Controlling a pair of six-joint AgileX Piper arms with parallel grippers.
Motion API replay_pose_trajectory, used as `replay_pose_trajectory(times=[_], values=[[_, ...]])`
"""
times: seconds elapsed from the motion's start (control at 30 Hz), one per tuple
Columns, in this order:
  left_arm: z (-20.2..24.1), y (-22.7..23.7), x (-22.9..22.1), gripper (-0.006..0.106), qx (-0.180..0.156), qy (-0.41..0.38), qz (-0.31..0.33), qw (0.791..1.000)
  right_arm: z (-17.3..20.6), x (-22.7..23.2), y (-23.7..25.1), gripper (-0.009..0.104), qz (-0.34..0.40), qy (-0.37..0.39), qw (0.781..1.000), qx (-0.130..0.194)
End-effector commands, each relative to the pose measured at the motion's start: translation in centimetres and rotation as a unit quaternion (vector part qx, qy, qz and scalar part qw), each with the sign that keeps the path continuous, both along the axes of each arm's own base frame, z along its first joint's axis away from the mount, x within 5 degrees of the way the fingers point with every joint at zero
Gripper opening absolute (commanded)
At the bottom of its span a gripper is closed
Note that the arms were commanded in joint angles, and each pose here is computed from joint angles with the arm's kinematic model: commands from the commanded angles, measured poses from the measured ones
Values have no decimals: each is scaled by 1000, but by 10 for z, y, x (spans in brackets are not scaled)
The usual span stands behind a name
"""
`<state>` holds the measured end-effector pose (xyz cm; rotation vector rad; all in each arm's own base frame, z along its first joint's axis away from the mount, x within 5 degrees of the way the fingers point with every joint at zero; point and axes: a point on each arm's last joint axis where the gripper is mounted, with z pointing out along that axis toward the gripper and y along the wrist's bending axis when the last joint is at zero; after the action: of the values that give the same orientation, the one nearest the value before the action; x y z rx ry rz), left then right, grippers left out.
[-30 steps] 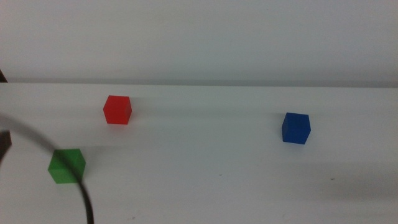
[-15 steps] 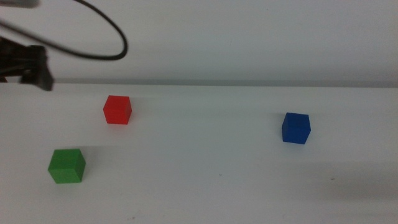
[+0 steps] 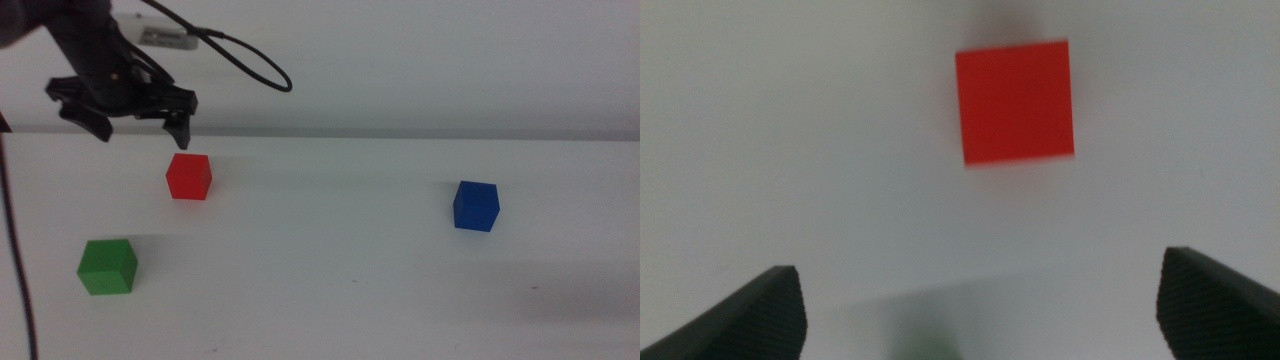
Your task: Stack red cubes first, then green, then blue cubes in a specific spot.
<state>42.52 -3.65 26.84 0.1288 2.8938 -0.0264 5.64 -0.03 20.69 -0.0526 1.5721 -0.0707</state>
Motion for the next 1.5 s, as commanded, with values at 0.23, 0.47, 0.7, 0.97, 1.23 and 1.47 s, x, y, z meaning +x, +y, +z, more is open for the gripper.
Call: replay_pose_trajectory(times=[0.23,0.47,0.7,0.97,1.23,1.47], values=[[-35,-8,39,94,-7,43,17,999,-13,-1,-1,91,-5,2,1000,-6],[-57,-9,45,94,-12,65,40,997,-13,-1,-1,91,-5,2,1000,-6],[-76,-9,50,94,-8,76,47,996,-13,-1,-1,91,-5,2,1000,-6],[-94,-10,57,94,-13,73,44,996,-13,-1,-1,91,-5,2,1000,-6],[-106,-11,61,94,-17,68,41,997,-13,-1,-1,91,-5,2,1000,-6],[-114,-14,64,93,-29,65,32,997,-13,-1,-1,91,-5,2,1000,-6]])
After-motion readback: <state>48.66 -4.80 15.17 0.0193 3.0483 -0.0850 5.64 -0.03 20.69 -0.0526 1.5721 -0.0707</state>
